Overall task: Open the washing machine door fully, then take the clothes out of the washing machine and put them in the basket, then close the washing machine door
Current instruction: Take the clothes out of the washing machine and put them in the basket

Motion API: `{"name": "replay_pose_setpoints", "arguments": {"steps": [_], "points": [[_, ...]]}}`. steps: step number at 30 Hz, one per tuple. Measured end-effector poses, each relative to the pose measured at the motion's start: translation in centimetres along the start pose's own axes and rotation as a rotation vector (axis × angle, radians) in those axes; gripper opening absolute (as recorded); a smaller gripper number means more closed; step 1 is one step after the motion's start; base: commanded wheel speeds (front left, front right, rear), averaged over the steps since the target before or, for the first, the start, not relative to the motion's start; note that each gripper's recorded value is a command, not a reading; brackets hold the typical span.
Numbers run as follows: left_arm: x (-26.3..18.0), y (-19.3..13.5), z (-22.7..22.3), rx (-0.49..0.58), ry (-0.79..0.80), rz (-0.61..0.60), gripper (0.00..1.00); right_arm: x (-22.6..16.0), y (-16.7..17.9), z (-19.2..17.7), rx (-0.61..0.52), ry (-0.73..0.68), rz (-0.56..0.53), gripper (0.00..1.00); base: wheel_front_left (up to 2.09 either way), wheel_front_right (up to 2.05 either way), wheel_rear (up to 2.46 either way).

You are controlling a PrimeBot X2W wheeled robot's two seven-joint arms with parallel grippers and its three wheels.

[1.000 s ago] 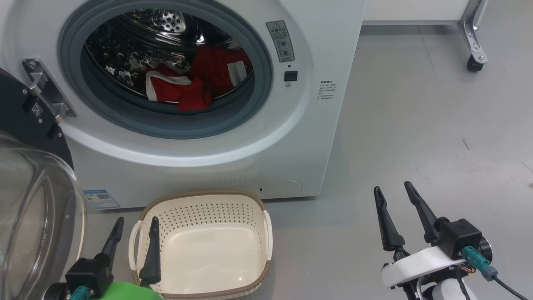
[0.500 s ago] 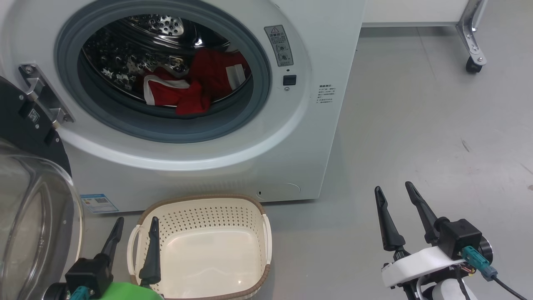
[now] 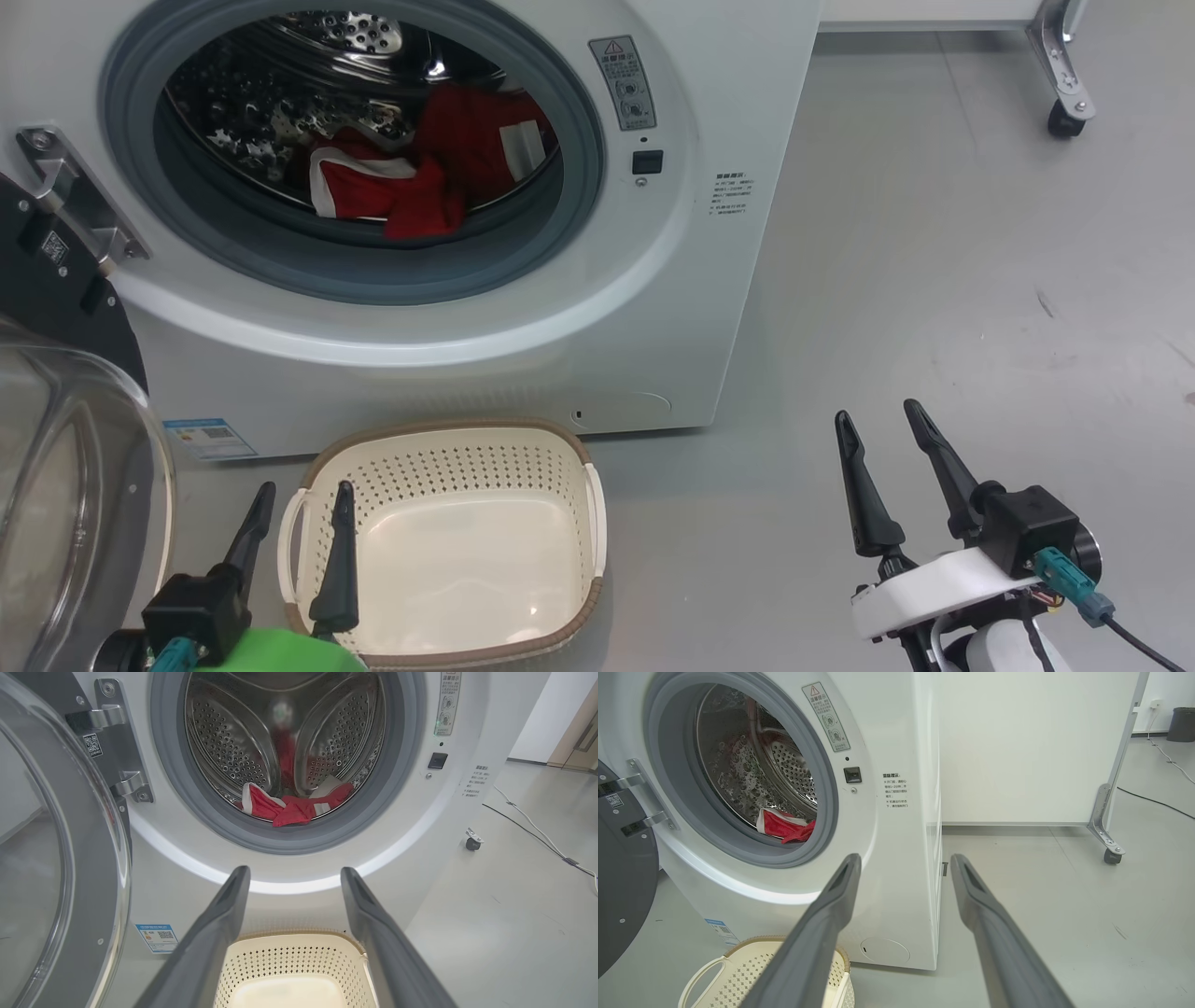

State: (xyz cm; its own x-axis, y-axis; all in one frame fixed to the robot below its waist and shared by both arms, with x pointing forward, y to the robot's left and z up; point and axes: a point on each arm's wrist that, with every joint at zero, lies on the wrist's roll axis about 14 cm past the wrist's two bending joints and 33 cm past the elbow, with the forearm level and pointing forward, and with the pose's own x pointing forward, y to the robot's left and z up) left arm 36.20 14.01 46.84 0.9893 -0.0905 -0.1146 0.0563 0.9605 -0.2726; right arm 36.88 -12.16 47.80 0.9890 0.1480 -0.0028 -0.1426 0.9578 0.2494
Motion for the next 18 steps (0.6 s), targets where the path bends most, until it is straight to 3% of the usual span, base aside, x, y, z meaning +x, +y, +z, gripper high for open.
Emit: {"name": "replay_pose_setpoints", "arguments": {"steps": [18], "points": [[5.6,-0.8,-2.6,-0.026,0.091,-0.034,1.00,3.3,-0.4,-2.2,0.008,0.050,0.010,1.00,0.00,0.00,0.00]]}}
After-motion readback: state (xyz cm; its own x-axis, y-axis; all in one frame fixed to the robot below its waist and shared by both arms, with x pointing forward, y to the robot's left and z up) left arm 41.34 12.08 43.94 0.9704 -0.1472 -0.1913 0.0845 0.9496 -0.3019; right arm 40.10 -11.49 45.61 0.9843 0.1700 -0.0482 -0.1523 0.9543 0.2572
